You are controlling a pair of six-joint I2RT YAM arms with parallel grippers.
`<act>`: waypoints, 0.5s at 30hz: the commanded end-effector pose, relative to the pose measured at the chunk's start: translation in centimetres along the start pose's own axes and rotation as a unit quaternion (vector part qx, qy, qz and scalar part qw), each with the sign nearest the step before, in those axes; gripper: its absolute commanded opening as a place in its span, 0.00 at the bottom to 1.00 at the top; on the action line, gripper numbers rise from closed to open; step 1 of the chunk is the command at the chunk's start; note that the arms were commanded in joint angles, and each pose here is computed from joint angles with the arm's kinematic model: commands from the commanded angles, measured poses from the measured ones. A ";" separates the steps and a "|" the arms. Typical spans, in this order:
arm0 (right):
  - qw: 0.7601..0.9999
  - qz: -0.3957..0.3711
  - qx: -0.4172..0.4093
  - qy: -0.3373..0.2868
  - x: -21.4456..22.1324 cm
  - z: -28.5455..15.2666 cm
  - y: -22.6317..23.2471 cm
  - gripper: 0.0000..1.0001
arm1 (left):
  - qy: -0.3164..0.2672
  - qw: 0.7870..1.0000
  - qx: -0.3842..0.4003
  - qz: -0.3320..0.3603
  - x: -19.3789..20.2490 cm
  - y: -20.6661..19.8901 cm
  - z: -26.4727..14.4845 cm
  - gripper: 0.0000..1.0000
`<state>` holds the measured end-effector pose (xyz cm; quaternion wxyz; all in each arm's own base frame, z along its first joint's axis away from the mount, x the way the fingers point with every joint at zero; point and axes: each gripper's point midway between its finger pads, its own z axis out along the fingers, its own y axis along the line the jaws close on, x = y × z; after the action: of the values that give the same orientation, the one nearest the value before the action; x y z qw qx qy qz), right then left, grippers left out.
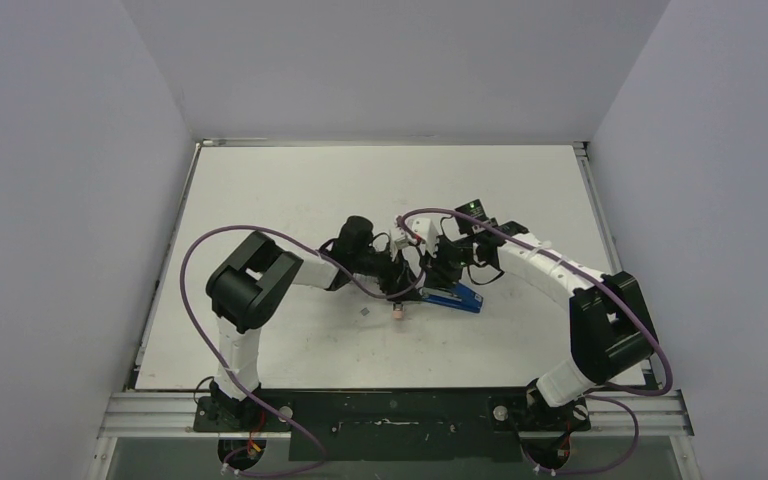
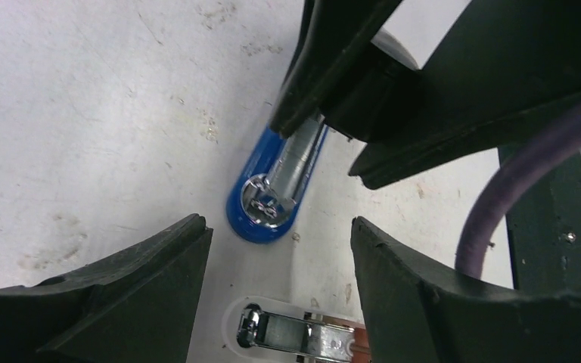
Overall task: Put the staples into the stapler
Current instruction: Close the stapler at the center of the board.
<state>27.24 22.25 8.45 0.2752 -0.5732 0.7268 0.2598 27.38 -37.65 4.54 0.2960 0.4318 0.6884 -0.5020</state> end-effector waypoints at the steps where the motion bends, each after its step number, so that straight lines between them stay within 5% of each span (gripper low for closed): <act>1: 0.999 0.008 0.032 0.033 2.0 -0.2 -0.6 0.17 | -0.069 0.994 0.042 0.072 -5.8 -2.4 -1.1 0.67; 15: 0.994 0.016 0.075 0.080 4.7 -0.1 -1.5 0.19 | -0.104 0.992 0.006 0.077 -8.7 -0.6 -3.5 0.67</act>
<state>28.24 20.38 6.57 0.2784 -0.5689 0.7481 0.1979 28.57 -36.41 5.79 0.3021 0.4024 0.6937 -0.5153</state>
